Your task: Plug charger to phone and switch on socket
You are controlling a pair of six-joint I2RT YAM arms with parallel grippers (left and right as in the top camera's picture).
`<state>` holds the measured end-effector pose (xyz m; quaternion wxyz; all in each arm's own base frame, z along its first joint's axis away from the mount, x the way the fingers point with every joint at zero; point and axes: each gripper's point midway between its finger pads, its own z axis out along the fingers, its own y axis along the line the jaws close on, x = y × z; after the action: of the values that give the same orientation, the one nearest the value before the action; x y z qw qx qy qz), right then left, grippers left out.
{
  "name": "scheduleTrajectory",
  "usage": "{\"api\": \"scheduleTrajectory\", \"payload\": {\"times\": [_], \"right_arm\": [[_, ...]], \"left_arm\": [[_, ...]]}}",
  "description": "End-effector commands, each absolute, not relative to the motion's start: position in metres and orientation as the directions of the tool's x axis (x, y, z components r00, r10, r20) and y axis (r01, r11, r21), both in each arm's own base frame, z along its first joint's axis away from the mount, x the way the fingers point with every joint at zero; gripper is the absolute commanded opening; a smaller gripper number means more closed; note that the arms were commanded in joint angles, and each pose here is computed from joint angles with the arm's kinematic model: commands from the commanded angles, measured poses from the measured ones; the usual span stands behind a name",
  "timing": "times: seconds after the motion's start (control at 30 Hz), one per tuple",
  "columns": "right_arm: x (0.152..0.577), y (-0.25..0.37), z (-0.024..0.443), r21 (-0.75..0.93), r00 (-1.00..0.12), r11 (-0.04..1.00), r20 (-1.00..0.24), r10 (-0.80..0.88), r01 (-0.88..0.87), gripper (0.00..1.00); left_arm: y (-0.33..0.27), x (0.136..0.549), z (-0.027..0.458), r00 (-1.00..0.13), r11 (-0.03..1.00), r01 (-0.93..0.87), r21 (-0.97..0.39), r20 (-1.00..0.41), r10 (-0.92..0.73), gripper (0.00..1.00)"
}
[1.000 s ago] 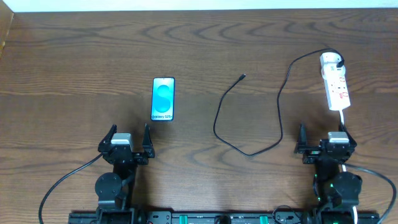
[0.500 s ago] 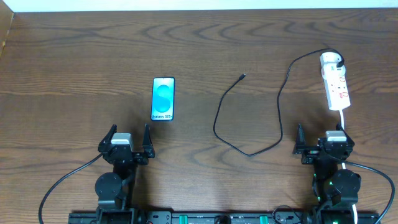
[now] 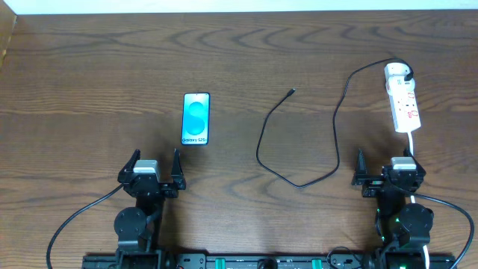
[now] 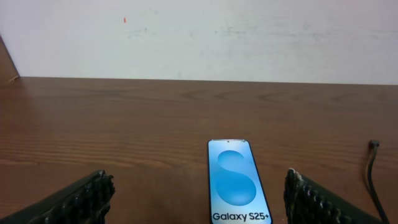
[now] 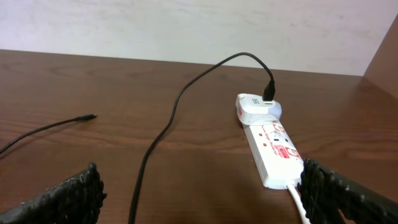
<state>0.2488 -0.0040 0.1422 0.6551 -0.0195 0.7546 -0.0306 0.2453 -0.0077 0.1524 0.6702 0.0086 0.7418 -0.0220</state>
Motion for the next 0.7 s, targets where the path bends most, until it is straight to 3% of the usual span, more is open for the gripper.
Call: {"api": "scheduleTrajectory", "payload": {"times": [0.0, 0.67], "right_arm": [[0.2487, -0.0039, 0.1404, -0.079, -0.146, 0.997, -0.986, -0.078, 0.006, 0.99], [0.2487, -0.0044, 0.1405, -0.081, -0.146, 0.997, -0.986, -0.079, 0.009, 0.99]], "left_arm": [[-0.0088, 0.2441, 0.1369, -0.154, 0.999, 0.051, -0.016, -0.988, -0.008, 0.89], [-0.0088, 0.2444, 0.1384, -0.148, 0.999, 0.051, -0.016, -0.989, -0.008, 0.89]]}}
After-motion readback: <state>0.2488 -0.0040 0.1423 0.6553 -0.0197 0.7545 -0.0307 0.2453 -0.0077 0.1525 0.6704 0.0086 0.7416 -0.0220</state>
